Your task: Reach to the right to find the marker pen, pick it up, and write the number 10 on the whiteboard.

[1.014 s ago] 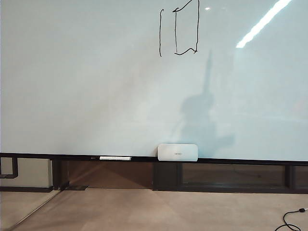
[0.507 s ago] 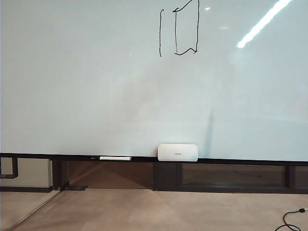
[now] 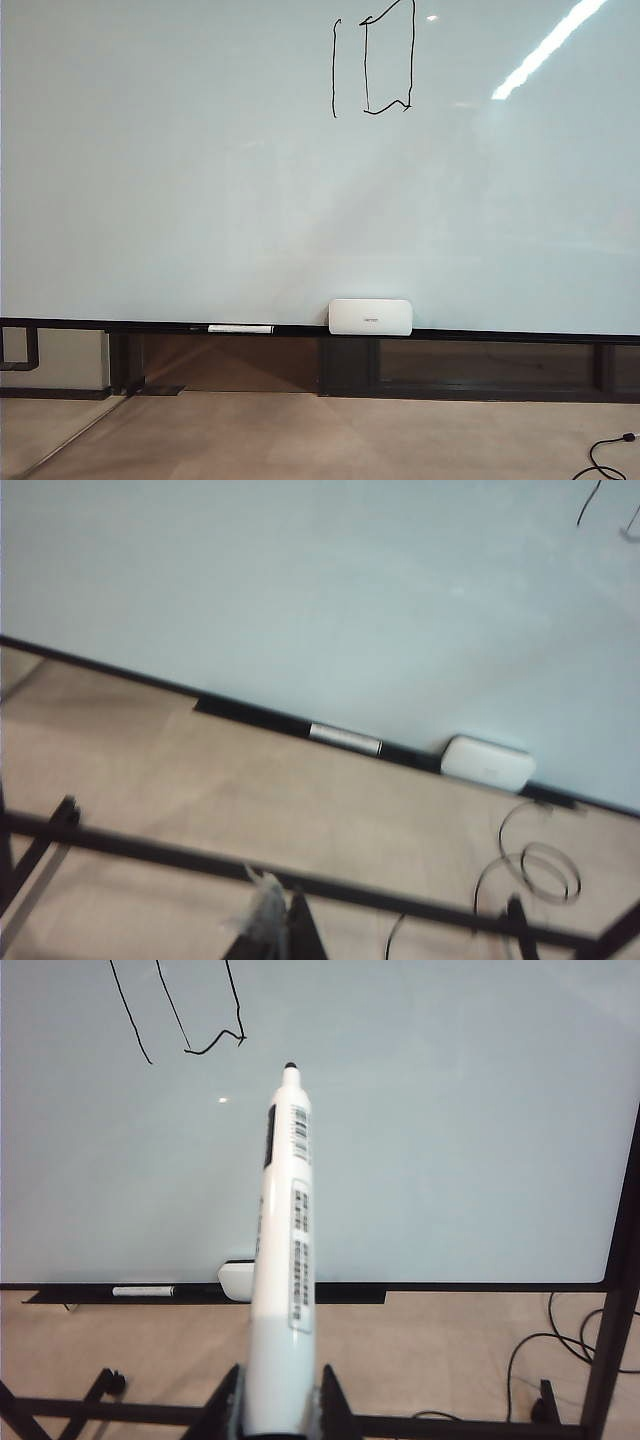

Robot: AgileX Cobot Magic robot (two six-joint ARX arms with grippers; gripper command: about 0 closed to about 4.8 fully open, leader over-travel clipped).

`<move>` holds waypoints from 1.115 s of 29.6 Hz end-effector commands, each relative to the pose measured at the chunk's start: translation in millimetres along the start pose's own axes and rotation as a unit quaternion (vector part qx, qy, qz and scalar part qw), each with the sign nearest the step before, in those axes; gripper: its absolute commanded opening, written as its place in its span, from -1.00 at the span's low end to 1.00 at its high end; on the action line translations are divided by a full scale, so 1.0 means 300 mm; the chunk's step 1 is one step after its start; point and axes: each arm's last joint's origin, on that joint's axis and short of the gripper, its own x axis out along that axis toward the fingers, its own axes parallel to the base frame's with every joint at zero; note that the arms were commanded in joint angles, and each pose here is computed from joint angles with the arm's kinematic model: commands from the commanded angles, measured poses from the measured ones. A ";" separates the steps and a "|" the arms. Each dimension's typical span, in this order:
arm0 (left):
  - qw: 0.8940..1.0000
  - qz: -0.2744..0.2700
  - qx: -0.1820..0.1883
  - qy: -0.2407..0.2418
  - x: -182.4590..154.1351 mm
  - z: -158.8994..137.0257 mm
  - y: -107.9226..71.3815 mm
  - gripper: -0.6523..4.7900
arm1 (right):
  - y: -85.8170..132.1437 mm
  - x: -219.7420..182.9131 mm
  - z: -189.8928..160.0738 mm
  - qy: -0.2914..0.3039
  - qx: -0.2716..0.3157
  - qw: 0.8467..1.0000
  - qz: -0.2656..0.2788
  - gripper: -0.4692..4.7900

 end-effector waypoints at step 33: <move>0.991 -0.084 0.088 -0.054 0.112 -0.251 0.033 -0.78 | -0.064 0.102 -0.404 -0.010 0.009 1.000 -0.009 -0.83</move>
